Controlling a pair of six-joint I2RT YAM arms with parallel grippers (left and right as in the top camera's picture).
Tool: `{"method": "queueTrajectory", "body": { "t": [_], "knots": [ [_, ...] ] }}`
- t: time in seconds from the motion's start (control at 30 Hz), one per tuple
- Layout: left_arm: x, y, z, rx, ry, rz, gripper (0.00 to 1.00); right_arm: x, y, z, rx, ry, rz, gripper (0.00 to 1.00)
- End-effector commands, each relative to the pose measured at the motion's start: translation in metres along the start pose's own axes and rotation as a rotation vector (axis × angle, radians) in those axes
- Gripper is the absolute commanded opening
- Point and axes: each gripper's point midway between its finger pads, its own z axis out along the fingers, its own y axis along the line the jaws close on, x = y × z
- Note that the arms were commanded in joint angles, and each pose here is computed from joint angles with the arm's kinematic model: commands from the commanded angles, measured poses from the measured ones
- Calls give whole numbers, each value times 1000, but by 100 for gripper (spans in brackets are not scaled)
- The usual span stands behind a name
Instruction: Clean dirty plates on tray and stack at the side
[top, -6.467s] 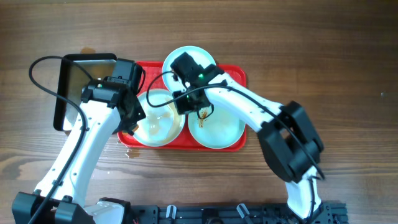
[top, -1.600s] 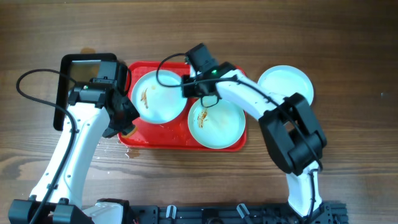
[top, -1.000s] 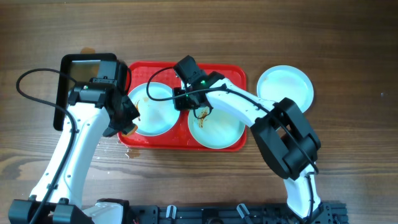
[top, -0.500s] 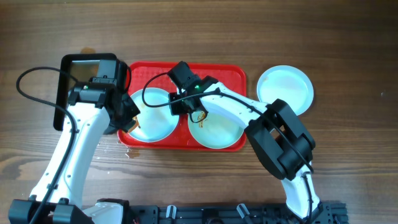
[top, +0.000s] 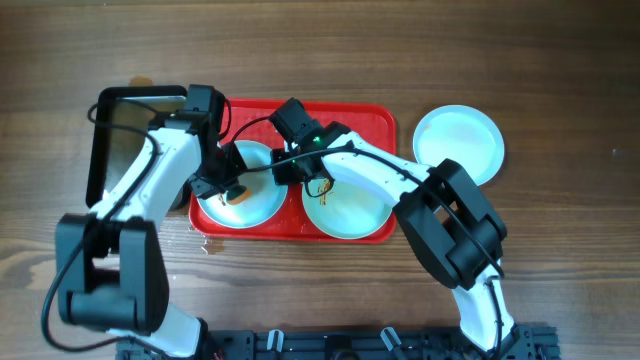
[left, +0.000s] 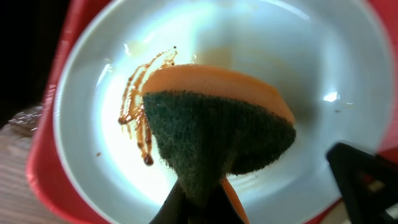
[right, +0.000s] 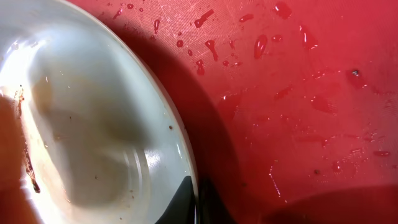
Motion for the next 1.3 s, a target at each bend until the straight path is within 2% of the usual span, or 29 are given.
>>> {"method": "queueTrajectory", "body": {
  "t": [0.0, 0.1, 0.27, 0.37, 0.4, 0.5, 0.57, 0.67, 0.8, 0.9, 0.93, 1.0, 1.07, 1.17, 1.27],
  "knots": [
    [4, -2, 23, -7, 58, 19, 4, 19, -17, 23, 43, 70, 10, 4],
    [7, 0, 36, -23, 91, 17, 4, 19, -17, 23, 43, 70, 9, 4],
    [10, 3, 46, -35, 121, 119, 4, 19, -17, 23, 42, 69, 1, 4],
    [5, 35, 44, -213, 87, 131, 4, 19, -17, 23, 42, 70, -9, 4],
    [0, 53, 39, -316, 58, 133, 4, 19, -17, 23, 42, 70, -17, 4],
    [-9, 77, 29, -466, 4, 142, 4, 19, -18, 23, 43, 71, -14, 4],
    [-19, 96, 18, -586, -82, 52, 4, 19, -18, 23, 43, 72, -15, 4],
    [-26, 97, 13, -610, -121, 38, 4, 19, -18, 23, 44, 74, -13, 4],
    [-35, 76, -1, -524, -148, 12, 4, 19, -18, 23, 43, 73, -12, 4],
    [-40, 43, -12, -357, -177, 0, 4, 19, -18, 23, 42, 72, -11, 4],
    [-40, 20, -15, -247, -190, 6, 4, 19, -17, 23, 39, 73, -11, 4],
    [-39, 3, -11, -186, -189, 22, 4, 20, -16, 23, 33, 76, 23, 4],
    [-33, -3, -2, -151, -157, 27, 4, 21, -10, 23, 1, 85, 22, 5],
    [-10, -23, 17, -23, -25, 28, 4, 20, -7, 23, -13, 87, 21, 4],
    [0, -32, 24, 38, 18, 32, 4, 20, -7, 23, -13, 87, 21, 4]
  ]
}}
